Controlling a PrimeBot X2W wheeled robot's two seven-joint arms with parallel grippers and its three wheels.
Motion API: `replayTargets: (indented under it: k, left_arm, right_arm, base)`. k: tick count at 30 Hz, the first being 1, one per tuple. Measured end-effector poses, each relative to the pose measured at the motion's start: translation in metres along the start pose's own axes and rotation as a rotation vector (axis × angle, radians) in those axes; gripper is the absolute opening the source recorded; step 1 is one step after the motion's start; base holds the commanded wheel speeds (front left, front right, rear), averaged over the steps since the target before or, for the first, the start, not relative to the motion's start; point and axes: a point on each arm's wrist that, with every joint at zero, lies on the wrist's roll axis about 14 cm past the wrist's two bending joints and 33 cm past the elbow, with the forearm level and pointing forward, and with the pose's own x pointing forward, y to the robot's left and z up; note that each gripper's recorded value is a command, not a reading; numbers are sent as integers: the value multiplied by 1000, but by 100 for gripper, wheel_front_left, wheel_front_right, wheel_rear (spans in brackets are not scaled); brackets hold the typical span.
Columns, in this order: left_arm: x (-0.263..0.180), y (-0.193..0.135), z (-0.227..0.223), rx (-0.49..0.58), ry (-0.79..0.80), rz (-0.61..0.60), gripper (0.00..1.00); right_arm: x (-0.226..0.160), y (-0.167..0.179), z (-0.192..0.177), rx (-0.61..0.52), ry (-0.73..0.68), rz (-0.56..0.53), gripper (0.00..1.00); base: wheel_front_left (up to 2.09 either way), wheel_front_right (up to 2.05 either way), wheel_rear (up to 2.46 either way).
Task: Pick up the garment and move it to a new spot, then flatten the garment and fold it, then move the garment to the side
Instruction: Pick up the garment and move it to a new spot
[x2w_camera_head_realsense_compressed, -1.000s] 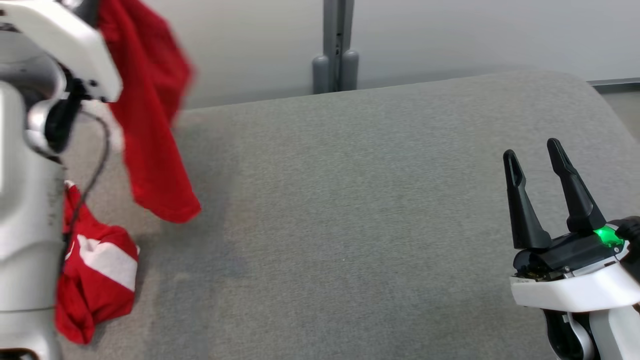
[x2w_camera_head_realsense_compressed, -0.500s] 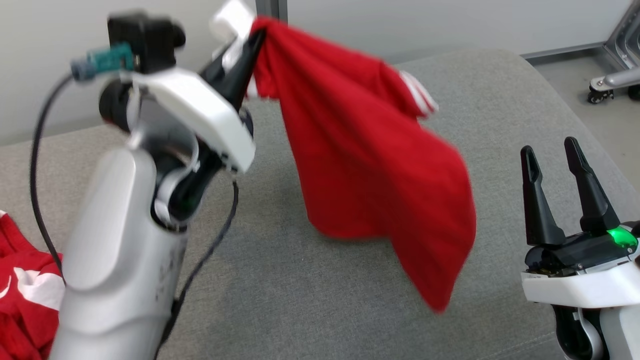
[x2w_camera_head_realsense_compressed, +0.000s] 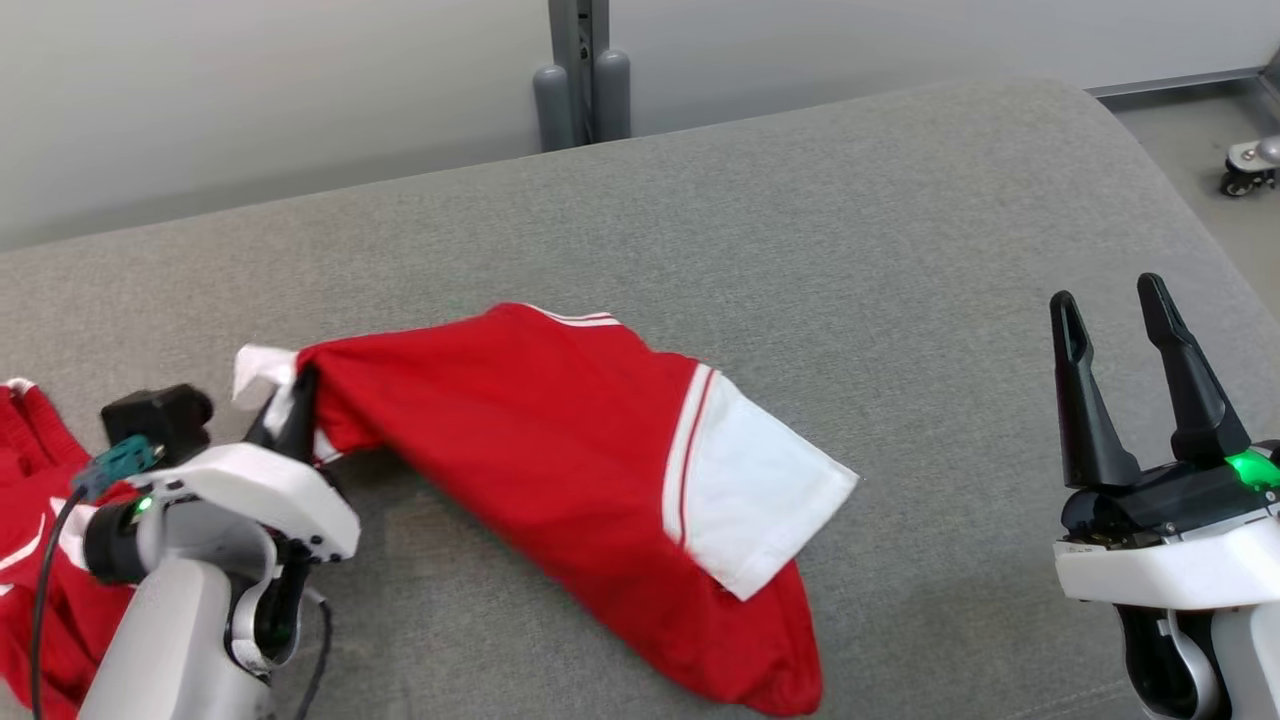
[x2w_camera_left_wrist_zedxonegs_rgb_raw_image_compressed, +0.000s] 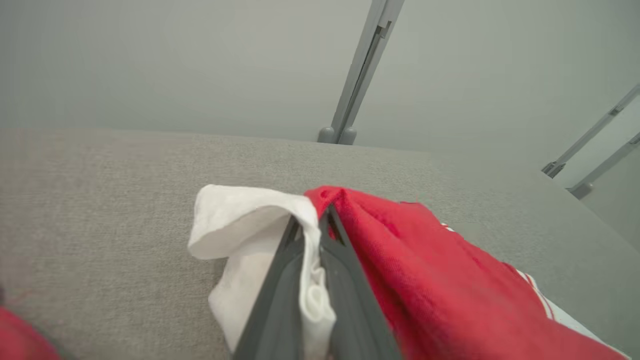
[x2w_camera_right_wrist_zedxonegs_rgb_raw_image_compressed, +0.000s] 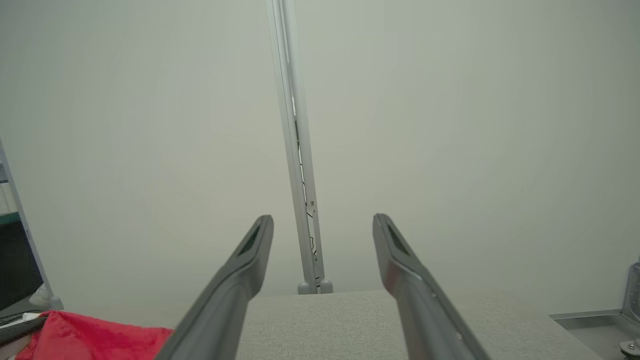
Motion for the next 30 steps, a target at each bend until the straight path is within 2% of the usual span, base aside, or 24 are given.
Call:
replayTargets:
  k: [5,6,7,8,15,23,30]
  left_arm:
    - [-10,40,-7,39,-35,124,0]
    - [-11,40,-11,25,-30,127,16]
    - [-12,40,-16,19,-20,128,56]
    - [-14,39,-21,16,-12,125,100]
    - [-19,33,-15,57,-66,109,100]
    - [-34,37,26,157,-204,135,100]
    - [-54,25,48,178,-298,125,100]
  right_arm:
    - [5,7,-4,4,8,29,100]
    - [6,8,-5,4,9,34,100]
    - [7,10,-6,6,11,40,100]
    - [8,11,-7,7,13,45,100]
    - [9,19,-7,14,10,71,100]
    - [4,20,-1,11,2,78,100]
    - [0,16,-3,11,10,63,100]
  base:
    - [0,0,0]
    - [0,0,0]
    - [0,0,0]
    - [0,0,0]
    - [0,0,0]
    - [0,0,0]
    - [0,0,0]
